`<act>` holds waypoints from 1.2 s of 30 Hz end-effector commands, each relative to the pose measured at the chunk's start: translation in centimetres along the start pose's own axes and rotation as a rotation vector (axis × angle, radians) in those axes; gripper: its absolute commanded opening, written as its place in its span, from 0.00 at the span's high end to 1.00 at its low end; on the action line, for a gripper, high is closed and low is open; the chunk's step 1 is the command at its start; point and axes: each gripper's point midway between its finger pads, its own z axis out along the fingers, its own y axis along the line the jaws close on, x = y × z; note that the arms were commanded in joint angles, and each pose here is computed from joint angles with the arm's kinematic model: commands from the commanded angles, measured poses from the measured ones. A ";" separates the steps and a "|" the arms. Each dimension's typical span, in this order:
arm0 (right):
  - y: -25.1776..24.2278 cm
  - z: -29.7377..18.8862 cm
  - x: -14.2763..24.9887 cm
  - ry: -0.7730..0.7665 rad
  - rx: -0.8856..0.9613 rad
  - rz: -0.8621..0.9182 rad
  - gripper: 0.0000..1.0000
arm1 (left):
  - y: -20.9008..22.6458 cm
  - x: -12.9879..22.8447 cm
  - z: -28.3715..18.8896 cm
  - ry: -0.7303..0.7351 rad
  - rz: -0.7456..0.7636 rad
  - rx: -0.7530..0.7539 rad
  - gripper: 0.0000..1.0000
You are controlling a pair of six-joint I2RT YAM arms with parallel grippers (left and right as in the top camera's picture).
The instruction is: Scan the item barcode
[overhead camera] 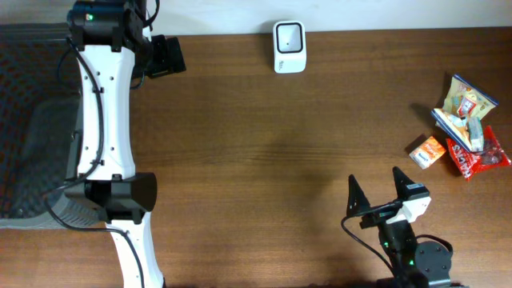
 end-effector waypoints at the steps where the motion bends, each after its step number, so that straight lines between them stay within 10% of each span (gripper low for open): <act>1: -0.9 0.4 1.2 -0.021 0.026 -0.013 0.02 | 0.2 -0.1 -0.6 -0.016 -0.008 -0.006 0.01; 36: -2.6 0.4 4.3 0.072 0.091 -0.031 0.02 | 0.2 -0.1 -0.6 -0.016 -0.008 -0.006 0.01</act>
